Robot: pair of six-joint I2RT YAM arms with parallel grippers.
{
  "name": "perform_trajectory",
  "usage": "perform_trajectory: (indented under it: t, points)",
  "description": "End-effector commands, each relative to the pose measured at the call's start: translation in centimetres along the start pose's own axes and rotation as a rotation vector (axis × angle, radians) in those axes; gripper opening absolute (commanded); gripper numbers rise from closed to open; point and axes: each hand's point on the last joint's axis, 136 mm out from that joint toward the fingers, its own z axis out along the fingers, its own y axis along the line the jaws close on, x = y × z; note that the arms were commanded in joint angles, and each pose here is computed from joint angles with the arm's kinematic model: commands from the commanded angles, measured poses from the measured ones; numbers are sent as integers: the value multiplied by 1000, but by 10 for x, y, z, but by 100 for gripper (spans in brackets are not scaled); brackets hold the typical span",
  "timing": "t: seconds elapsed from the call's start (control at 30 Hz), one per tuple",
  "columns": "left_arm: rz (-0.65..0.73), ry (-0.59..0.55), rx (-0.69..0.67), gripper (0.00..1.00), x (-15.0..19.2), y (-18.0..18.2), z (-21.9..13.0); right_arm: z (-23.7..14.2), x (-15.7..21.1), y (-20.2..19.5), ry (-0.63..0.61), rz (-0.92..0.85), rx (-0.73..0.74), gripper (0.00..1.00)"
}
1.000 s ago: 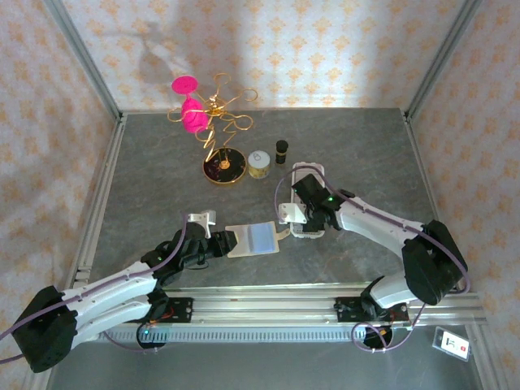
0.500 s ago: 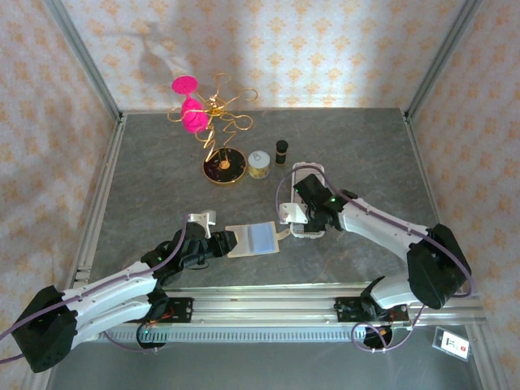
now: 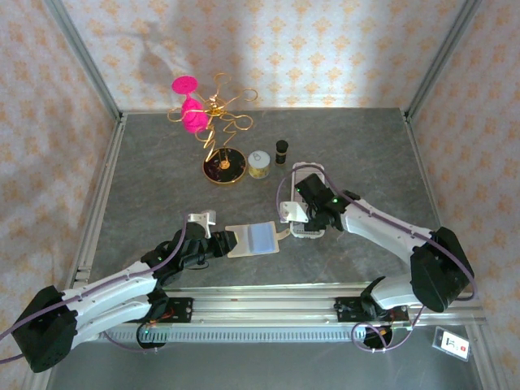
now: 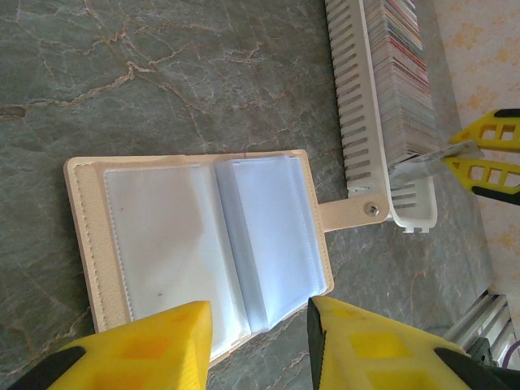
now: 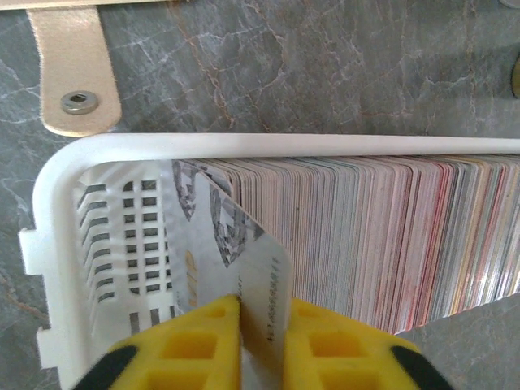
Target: Put the credit cards into the card holder
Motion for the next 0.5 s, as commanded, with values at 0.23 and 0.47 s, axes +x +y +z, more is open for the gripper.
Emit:
perform_trajectory:
  t: [0.23, 0.47]
  points:
    - [5, -1, 36, 36, 0, -7, 0, 17, 16, -16, 95, -17, 108, 33]
    - [4, -2, 35, 36, 1, -6, 0, 20, 17, -14, 101, -18, 104, 46]
